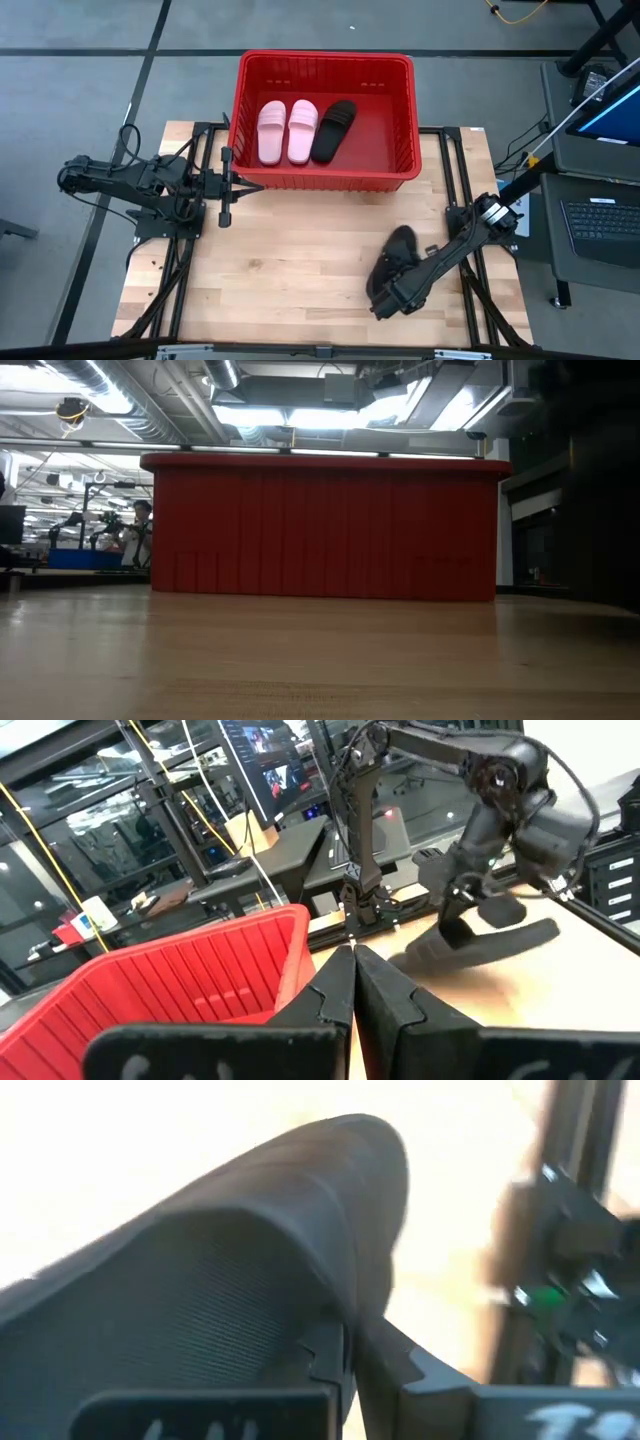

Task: Pick and place slides into bin
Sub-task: Put the black slide into the red bin, then return to Home Position

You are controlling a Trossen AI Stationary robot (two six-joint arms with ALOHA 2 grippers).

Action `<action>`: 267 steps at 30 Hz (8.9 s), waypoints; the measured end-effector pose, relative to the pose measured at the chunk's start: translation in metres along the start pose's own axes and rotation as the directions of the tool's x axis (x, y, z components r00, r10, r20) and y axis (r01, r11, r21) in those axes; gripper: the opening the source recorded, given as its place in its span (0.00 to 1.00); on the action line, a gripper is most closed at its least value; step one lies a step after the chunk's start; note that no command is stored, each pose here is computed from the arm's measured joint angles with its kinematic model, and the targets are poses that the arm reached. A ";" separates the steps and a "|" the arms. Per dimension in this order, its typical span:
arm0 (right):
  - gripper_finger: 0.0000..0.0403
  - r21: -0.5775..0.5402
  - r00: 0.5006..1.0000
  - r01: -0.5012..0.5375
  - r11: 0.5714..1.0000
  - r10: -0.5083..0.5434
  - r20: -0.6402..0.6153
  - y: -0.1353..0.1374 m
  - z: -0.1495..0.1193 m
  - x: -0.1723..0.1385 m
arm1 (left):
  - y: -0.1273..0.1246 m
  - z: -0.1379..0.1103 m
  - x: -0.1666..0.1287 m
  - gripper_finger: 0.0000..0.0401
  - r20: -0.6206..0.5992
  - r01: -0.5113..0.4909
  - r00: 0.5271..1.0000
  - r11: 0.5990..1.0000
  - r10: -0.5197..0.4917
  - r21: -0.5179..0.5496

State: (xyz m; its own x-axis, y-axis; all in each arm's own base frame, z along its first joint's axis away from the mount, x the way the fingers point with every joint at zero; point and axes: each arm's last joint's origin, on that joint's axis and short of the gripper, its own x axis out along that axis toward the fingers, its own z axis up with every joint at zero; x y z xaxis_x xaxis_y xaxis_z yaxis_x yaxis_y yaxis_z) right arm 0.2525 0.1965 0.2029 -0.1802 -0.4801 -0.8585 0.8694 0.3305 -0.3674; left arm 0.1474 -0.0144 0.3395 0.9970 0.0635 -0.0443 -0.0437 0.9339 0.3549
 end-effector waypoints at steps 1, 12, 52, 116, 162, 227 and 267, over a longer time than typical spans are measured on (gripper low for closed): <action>0.03 0.001 0.999 -0.027 1.000 0.027 0.019 0.001 0.002 -0.005 | 0.000 0.000 0.000 0.01 0.000 0.000 1.000 1.000 0.000 0.006; 0.03 -0.088 0.914 -0.237 0.968 0.253 0.316 0.010 0.030 -0.048 | 0.000 0.000 0.000 0.00 0.001 -0.001 1.000 0.999 0.001 0.038; 0.03 -0.005 0.605 0.077 0.997 -0.043 0.795 -0.024 0.243 -0.098 | 0.007 -0.001 -0.001 0.00 -0.073 -0.228 0.972 0.973 0.224 -0.041; 0.03 -0.481 0.892 0.415 0.772 -0.241 0.382 -0.073 0.387 0.153 | 0.108 -0.059 0.017 0.00 -0.243 -0.394 0.891 0.919 0.384 0.007; 0.03 -0.544 0.949 0.265 0.796 -0.114 0.294 -0.081 0.379 0.200 | 0.109 -0.059 0.017 0.00 -0.247 -0.400 0.887 0.916 0.391 0.015; 0.03 -0.504 0.951 0.115 0.856 0.052 0.306 -0.078 0.388 0.042 | 0.094 -0.031 -0.019 0.00 -0.095 -0.390 0.917 0.920 0.387 -0.020; 0.01 -0.547 0.464 -0.423 0.722 0.691 0.554 0.068 0.229 -0.092 | 0.002 -0.090 -0.085 0.00 0.105 -0.092 0.983 0.895 0.152 -0.436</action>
State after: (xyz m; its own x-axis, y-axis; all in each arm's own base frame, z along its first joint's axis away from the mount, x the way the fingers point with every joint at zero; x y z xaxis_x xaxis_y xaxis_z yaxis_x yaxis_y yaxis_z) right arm 0.4342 0.0772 0.3392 0.7723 -0.4446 -0.4537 0.4528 0.8862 -0.0977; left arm 0.0565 0.0140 0.2597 0.9800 0.1671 0.1078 -0.1583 0.9837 -0.0856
